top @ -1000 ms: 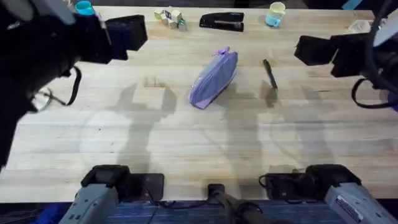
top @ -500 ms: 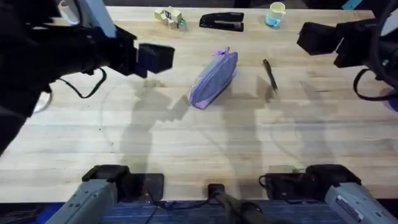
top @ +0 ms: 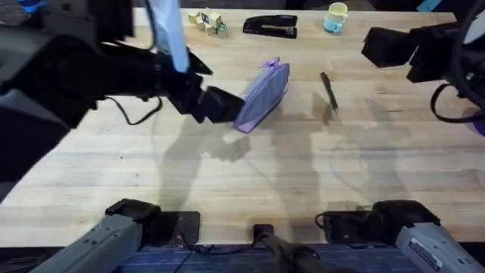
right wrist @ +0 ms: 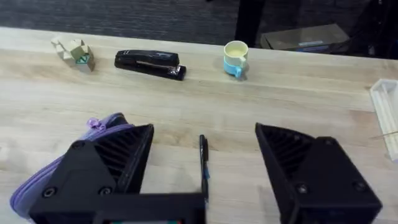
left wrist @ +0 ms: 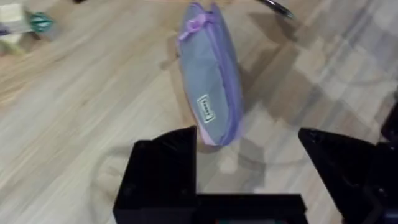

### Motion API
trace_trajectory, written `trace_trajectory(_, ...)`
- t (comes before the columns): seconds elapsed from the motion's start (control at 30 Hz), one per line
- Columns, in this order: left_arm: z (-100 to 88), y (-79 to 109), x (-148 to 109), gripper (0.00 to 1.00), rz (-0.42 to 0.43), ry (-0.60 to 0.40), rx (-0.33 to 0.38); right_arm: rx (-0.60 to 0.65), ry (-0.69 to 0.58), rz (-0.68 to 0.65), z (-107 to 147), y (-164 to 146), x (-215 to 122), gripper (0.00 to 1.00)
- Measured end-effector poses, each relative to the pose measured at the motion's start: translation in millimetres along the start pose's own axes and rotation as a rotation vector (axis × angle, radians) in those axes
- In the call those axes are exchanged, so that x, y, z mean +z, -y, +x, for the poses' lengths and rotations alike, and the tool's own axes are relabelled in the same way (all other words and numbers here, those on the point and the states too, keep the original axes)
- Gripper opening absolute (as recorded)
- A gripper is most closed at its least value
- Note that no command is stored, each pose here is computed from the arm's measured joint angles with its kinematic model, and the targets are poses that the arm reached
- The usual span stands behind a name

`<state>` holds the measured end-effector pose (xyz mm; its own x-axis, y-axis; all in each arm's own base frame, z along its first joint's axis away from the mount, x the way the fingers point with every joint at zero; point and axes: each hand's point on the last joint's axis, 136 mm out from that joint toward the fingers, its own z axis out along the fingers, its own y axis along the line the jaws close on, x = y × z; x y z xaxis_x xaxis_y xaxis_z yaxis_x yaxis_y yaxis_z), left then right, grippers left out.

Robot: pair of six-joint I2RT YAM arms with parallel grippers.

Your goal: Unzip the bag, pick up the pens from the table one at a time and place them inside, then zip the bag closed.

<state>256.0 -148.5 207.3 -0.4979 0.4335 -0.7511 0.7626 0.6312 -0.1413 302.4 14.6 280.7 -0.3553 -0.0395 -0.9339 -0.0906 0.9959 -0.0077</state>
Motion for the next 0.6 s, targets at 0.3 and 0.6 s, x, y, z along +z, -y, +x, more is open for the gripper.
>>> trace_trajectory(0.3,34.9,-3.7,46.4,0.996,-0.025,-0.214,-0.248,0.0,0.0,0.0,0.0,-0.1,0.0,0.996)
trace_trajectory(0.6,40.4,-23.1,72.0,0.995,-0.105,-0.246,-0.328,0.0,0.0,0.0,0.0,-0.1,0.0,0.996)
